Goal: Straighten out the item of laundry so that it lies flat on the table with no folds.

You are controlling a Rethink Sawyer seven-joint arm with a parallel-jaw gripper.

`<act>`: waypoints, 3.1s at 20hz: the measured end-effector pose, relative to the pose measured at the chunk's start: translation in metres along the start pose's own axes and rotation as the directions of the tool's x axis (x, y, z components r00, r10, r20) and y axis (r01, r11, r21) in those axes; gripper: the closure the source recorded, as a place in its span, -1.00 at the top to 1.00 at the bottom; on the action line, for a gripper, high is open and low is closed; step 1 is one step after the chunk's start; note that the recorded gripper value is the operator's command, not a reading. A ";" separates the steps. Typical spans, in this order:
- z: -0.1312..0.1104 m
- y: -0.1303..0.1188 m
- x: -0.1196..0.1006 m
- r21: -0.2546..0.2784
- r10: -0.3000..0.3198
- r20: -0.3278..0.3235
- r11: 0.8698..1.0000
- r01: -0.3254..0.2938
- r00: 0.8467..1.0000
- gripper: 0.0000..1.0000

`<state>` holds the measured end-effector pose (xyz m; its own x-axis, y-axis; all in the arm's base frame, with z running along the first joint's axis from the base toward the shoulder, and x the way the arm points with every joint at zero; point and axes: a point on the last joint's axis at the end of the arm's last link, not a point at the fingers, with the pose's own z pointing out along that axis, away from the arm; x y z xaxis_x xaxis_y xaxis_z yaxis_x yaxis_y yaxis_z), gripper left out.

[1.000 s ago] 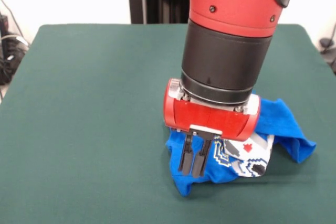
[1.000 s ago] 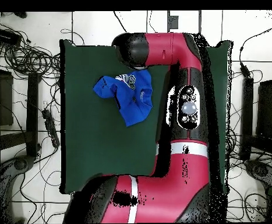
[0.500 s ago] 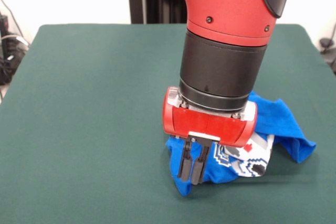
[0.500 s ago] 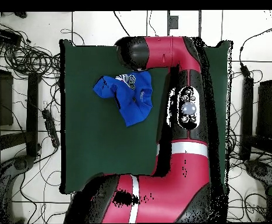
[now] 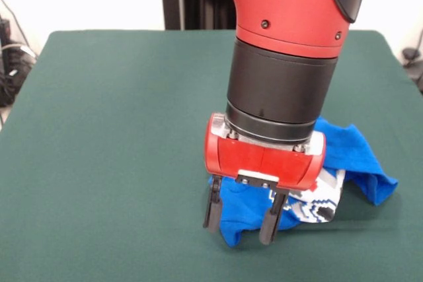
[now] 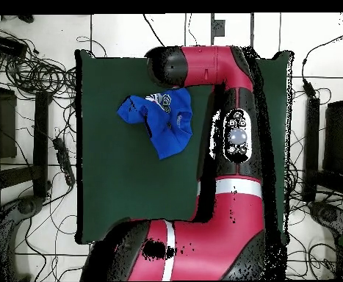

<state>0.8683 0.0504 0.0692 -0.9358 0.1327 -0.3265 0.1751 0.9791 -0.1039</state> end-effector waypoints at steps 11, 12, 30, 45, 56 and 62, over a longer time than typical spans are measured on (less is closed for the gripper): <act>0.003 0.000 0.000 0.021 -0.032 0.030 0.999 0.032 0.999 1.00; 0.003 0.000 0.000 0.022 -0.032 0.030 0.999 0.032 0.999 1.00; 0.024 -0.007 0.038 0.023 -0.040 -0.056 0.999 0.041 0.998 1.00; 0.051 -0.028 0.074 0.028 -0.025 -0.141 0.999 0.029 0.990 1.00; 0.055 -0.015 0.097 0.020 -0.048 -0.181 0.998 0.052 0.982 1.00; 0.057 -0.006 0.110 0.014 -0.064 -0.202 0.998 0.068 0.977 1.00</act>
<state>0.7817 0.0508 -0.0194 -0.9875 0.0984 -0.1229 0.1154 0.9835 -0.1394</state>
